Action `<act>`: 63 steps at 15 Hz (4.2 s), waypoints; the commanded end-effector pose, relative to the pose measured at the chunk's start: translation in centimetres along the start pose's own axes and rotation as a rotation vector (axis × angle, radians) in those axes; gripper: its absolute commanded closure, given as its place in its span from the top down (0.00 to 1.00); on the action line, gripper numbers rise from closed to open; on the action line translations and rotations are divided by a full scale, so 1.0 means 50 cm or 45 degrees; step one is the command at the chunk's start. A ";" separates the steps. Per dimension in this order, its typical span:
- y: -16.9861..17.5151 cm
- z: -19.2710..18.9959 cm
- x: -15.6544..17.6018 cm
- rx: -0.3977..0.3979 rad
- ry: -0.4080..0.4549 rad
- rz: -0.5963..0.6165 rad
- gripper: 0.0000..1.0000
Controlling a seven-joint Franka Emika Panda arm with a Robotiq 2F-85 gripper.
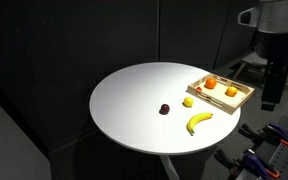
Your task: Put the lemon in the box
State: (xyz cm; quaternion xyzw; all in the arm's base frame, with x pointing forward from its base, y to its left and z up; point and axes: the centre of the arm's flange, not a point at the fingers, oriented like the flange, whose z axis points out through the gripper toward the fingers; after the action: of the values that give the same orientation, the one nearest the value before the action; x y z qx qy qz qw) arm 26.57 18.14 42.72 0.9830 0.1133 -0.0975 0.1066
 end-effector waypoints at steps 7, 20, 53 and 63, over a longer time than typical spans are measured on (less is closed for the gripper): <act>0.000 0.000 0.000 0.000 0.000 0.000 1.00; 0.000 0.000 0.000 0.000 0.000 0.000 1.00; 0.060 0.005 0.163 0.292 0.169 0.098 1.00; 0.107 0.062 0.309 0.338 0.213 0.219 1.00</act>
State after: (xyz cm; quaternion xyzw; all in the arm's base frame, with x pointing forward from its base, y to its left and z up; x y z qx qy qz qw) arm 39.27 15.57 38.41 0.9991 0.0347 -0.0160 -0.0201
